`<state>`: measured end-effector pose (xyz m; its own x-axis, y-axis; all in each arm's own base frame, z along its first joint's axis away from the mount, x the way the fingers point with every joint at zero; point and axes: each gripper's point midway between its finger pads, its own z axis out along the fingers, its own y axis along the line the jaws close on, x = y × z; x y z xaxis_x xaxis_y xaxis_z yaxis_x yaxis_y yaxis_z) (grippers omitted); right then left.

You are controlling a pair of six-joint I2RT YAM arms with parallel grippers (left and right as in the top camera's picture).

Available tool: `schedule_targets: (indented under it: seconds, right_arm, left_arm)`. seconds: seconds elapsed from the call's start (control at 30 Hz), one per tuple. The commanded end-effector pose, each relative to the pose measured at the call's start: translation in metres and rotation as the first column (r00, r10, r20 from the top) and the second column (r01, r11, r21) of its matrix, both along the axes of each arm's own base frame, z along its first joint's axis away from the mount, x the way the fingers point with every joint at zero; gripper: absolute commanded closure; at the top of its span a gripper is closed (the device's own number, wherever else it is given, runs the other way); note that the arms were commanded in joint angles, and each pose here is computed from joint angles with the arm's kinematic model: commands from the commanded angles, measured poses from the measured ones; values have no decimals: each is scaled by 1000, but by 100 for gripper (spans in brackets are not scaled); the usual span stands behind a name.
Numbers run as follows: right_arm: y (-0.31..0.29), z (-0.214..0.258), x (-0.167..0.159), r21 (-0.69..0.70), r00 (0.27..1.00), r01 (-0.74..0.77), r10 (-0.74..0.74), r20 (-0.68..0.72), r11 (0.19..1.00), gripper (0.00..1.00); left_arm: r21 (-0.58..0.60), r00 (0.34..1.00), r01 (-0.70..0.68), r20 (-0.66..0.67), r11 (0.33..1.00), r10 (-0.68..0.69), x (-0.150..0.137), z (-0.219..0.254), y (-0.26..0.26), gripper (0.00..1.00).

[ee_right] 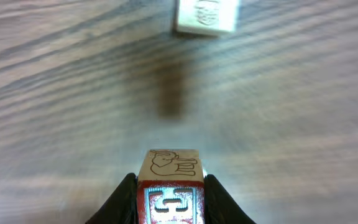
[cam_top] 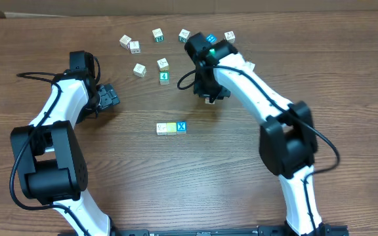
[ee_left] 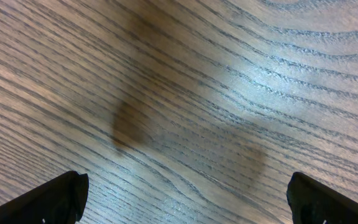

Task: Form a horizontal line
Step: 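Move the held red block down toward the blue-X block row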

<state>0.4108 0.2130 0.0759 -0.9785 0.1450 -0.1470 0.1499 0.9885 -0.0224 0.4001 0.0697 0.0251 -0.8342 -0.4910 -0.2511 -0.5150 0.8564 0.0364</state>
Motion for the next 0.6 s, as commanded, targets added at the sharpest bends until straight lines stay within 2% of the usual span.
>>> schedule_targets:
  seconds: [0.0,0.17,0.57]
  right_arm:
    - [-4,66,-10,59,995,29,-35,91,998,76]
    - [-13,93,-30,61,995,44,-49,86,997,76]
    - [-3,90,-44,39,998,17,-19,65,999,76]
  left_arm:
    - [17,1000,26,-10,1000,-25,-1,-1,1,0]
    - [17,1000,26,-10,1000,-25,-1,-1,1,1]
    - [17,1000,25,-10,1000,-25,-1,-1,1,0]
